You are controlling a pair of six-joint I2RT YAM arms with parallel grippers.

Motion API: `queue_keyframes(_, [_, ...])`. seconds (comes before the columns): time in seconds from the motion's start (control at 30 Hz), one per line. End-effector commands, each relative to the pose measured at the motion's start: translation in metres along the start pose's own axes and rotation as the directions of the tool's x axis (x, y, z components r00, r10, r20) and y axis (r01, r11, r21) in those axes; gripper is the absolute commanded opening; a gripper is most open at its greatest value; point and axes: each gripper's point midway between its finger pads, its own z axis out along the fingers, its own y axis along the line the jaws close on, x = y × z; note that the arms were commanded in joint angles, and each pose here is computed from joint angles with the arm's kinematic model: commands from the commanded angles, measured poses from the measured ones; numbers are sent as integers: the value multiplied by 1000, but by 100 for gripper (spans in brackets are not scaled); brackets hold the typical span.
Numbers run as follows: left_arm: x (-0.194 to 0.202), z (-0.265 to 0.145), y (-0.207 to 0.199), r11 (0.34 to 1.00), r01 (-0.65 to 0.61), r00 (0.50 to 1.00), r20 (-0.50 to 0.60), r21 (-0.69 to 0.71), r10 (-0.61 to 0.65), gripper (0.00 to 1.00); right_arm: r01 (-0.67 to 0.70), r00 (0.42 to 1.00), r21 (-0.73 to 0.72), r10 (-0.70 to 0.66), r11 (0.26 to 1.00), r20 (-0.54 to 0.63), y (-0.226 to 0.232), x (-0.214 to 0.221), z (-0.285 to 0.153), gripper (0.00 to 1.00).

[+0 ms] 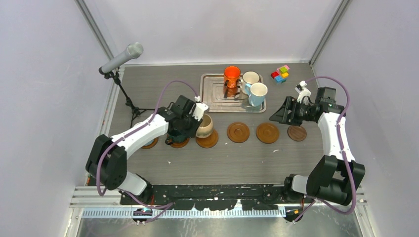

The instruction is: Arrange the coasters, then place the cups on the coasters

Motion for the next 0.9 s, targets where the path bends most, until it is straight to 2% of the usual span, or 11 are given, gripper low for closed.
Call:
queue_keyframes(0.0, [-40,-17,-7,1000,-8,981,192,0,8,0,16,1000,-7,-16,1000,20,1,-8,0,72])
queue_keyframes(0.53, [-38,4,-27,998,-37,986,163,43,30,0,13,1000,-6,-13,1000,17,0,-8,1,72])
queue_keyframes(0.87, [-24,18,-24,998,-48,991,124,31,44,0,12,1000,-6,-12,1000,17,0,-8,1,72])
